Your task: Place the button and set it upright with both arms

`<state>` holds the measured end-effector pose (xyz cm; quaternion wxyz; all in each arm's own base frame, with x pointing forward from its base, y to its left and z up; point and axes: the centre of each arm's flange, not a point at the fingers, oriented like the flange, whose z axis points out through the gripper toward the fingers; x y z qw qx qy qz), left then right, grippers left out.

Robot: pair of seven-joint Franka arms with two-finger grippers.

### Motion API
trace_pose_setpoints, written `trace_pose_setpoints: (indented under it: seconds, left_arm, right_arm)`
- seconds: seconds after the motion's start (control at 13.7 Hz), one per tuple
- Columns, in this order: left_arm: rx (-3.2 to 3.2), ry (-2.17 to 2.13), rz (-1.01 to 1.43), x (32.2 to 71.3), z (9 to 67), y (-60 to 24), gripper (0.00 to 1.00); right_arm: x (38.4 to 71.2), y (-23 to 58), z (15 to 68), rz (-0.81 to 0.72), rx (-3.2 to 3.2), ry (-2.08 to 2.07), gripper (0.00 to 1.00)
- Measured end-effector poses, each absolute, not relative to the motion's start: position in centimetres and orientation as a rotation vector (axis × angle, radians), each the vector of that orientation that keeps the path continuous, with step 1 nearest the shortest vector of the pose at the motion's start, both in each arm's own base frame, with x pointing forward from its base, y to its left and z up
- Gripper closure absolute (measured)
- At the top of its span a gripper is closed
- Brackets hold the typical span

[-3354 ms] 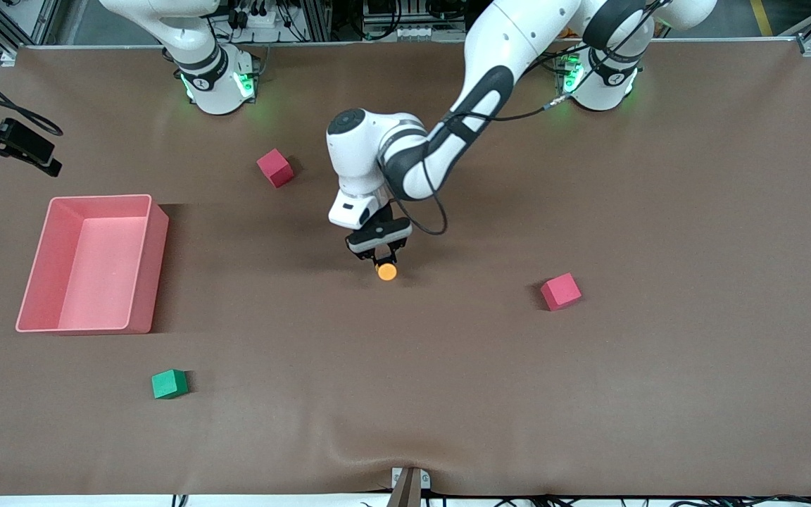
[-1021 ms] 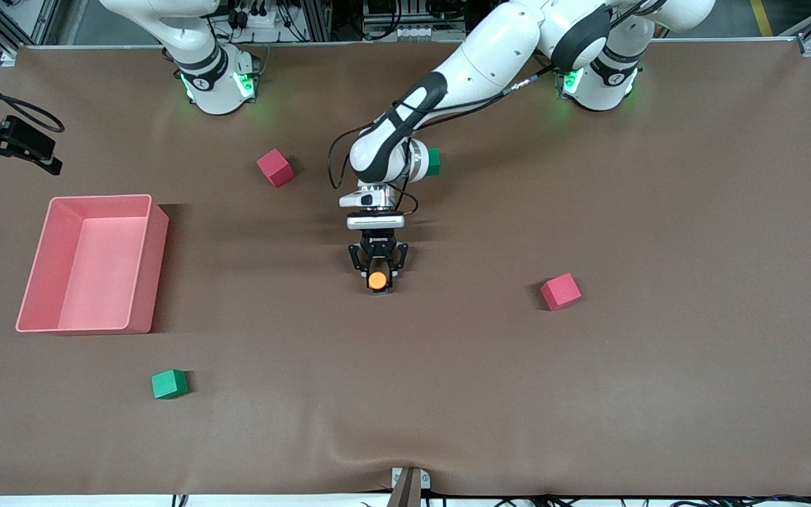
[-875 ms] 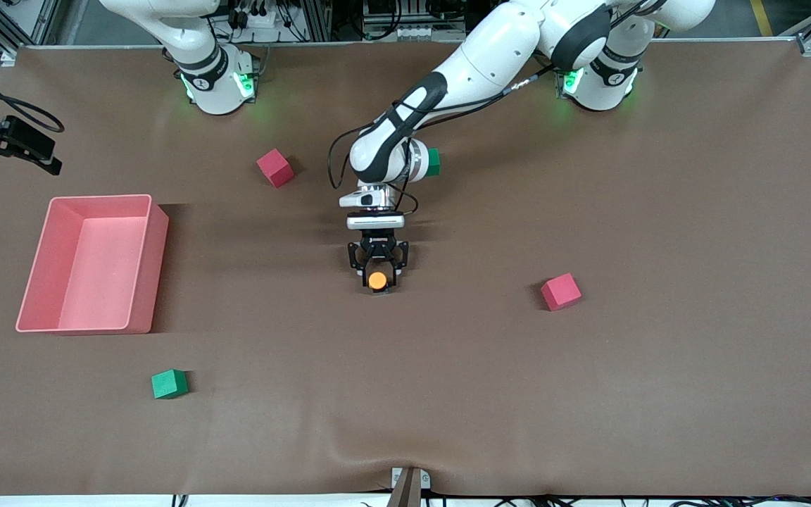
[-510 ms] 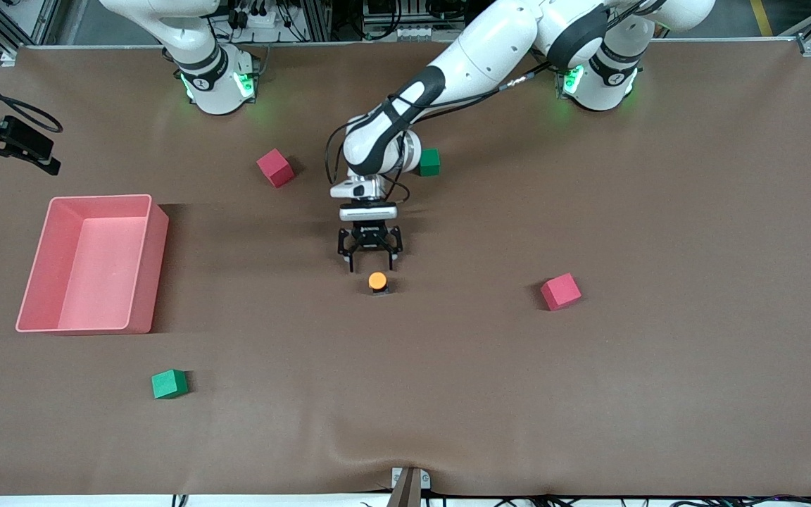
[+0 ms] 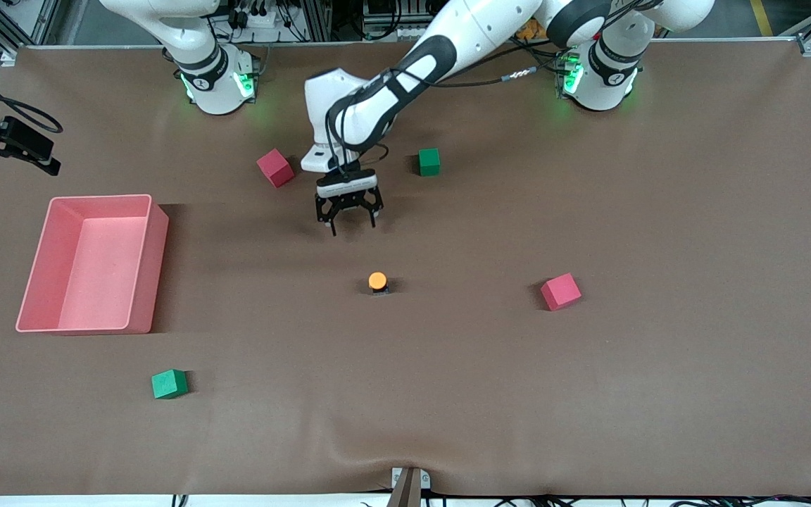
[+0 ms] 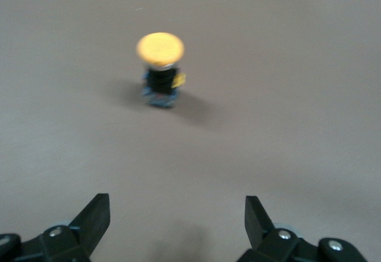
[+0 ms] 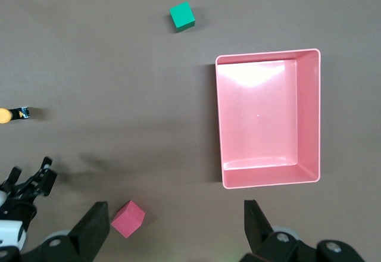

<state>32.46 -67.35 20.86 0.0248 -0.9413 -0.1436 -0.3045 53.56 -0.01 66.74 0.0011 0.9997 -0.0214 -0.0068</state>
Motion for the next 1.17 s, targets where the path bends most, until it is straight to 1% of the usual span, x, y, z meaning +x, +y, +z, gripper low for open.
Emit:
trace_pose_setpoints:
  seconds: [0.15,0.29,0.44,0.51,0.66,0.8,1.17]
  left_arm:
    - [-2.901,-0.433,-0.801,31.3,24.0,-67.5,0.0]
    - [-2.928,-0.431,-0.662,31.0,28.1,-67.5,0.0]
    - [-2.941,-0.389,-0.507,32.5,33.8,-65.9,0.0]
    - [-2.945,-0.361,-0.427,34.1,37.1,-64.3,0.0]
    - [-2.97,-0.271,-0.278,38.6,44.2,-59.3,0.0]
    - [-2.964,-0.168,-0.223,43.1,49.9,-53.2,0.0]
    - [-2.956,-0.014,-0.15,51.4,58.1,-38.6,0.0]
  right_arm:
    - [53.6,0.0,66.7,-0.021,3.139,-0.067,0.0]
    - [53.6,0.0,66.7,-0.022,3.139,-0.066,0.0]
    - [53.6,0.0,66.7,-0.022,3.139,-0.066,0.0]
    - [53.6,0.0,66.7,-0.023,3.139,-0.066,0.0]
    - [53.6,0.0,66.7,-0.024,3.139,-0.066,0.0]
    - [53.6,0.0,66.6,-0.025,3.139,-0.066,0.0]
    - [53.6,0.0,66.6,-0.025,3.139,-0.066,0.0]
